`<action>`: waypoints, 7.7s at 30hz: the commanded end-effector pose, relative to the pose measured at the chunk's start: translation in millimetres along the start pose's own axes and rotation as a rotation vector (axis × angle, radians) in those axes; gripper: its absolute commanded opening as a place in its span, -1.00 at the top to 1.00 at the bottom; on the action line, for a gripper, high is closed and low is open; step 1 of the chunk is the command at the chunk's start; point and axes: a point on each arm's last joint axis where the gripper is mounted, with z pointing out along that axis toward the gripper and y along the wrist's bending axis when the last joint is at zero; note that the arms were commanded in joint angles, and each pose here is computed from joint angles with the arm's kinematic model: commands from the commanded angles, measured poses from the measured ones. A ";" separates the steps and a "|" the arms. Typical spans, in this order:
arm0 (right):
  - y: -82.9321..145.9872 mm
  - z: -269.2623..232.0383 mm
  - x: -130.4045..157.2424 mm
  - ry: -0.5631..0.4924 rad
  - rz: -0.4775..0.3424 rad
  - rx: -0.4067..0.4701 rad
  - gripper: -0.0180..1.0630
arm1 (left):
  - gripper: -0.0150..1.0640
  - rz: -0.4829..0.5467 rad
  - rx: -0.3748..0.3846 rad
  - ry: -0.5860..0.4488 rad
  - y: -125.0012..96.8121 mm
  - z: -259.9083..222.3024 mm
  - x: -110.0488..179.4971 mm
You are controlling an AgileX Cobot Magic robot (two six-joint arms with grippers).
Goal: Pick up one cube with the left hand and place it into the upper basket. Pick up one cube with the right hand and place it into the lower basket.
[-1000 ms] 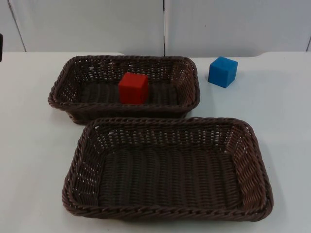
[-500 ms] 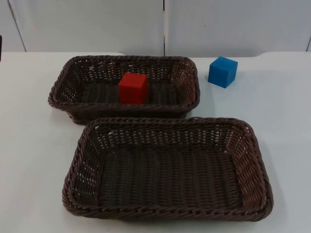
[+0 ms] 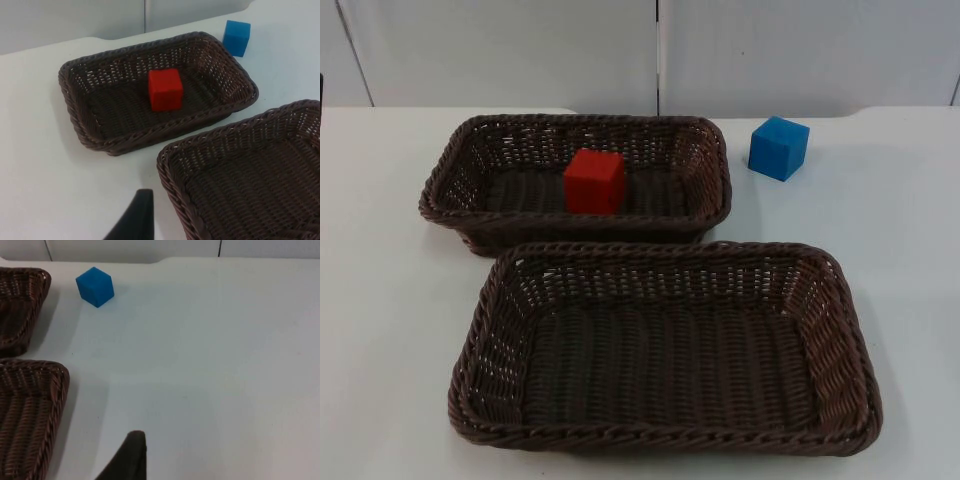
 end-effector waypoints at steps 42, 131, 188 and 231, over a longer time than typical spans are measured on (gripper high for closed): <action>5.3 261.9 -130.3 0.436 -0.080 -0.165 -0.98 | -0.87 0.014 -0.014 -0.001 1.2 -0.3 1.0; 124.6 446.0 -134.7 0.190 -0.496 -0.427 0.97 | -0.87 0.058 -0.045 0.011 4.0 -0.4 2.0; 67.3 219.6 -87.5 0.367 -0.225 -0.257 0.97 | -0.87 0.080 -0.048 0.060 4.4 -0.6 6.4; 211.8 160.4 -47.3 0.300 -0.639 -0.670 0.97 | -0.87 0.065 -0.037 0.056 3.4 -0.5 6.1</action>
